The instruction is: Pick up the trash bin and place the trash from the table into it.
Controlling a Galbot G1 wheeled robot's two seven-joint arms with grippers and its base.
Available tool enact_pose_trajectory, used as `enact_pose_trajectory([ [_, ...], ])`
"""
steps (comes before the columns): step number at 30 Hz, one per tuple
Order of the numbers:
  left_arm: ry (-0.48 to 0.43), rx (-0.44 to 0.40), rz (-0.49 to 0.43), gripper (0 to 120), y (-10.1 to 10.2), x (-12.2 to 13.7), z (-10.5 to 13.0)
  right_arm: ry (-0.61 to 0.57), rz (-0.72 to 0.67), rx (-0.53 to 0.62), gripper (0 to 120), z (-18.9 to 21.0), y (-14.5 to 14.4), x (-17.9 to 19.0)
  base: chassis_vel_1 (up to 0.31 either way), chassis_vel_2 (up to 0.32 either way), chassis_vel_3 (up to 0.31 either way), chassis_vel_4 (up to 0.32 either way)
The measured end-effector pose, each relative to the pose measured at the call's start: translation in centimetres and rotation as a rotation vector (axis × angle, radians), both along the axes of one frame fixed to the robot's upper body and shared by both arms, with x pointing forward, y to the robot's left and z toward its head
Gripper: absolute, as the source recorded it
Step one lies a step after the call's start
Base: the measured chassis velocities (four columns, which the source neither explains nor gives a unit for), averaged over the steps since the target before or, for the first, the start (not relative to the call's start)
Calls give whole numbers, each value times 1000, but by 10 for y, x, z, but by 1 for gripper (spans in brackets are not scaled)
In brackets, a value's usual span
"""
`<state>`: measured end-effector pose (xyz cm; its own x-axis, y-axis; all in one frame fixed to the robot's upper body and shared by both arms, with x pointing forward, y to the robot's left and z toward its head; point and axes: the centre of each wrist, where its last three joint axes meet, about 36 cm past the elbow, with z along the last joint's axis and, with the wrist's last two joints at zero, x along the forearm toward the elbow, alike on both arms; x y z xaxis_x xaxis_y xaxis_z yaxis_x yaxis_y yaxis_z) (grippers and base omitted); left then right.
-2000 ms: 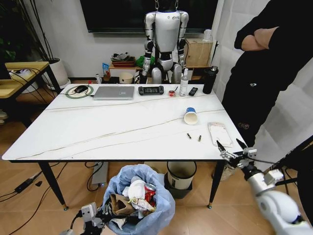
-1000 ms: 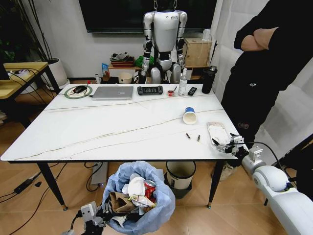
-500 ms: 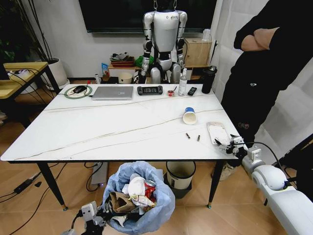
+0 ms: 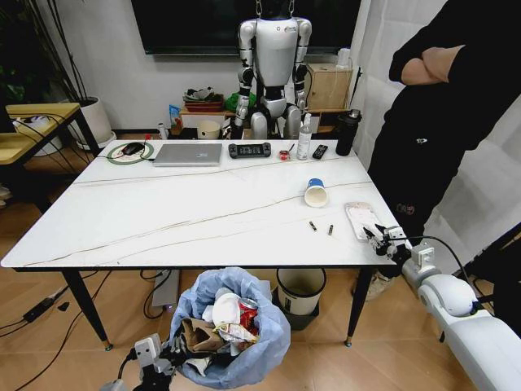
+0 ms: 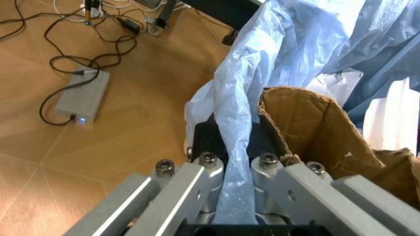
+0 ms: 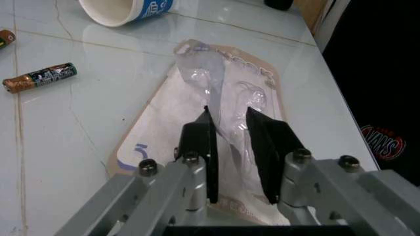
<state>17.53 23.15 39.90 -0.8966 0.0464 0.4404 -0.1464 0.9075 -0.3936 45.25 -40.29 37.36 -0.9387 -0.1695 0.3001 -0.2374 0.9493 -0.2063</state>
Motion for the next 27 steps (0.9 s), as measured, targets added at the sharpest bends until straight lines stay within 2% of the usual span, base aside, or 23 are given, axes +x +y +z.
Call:
enact_pose_trajectory([
  [3,0,-3,-2,0,0,0,0,0,-3,11,4,0,0,-1,0,0,0,0],
  [5,-1,-4,-2,0,1,0,0,-1,-3,17,0,0,0,-1,0,0,0,0],
  [16,-3,-6,-14,0,0,0,2,-46,3,79,0,21,-1,-9,0,0,0,0],
  [21,-2,-10,-24,0,-1,0,2,-106,70,175,0,50,11,-25,0,0,0,0],
  [27,-2,-9,-33,0,0,-1,2,-183,231,361,0,86,50,-59,0,0,0,0],
])
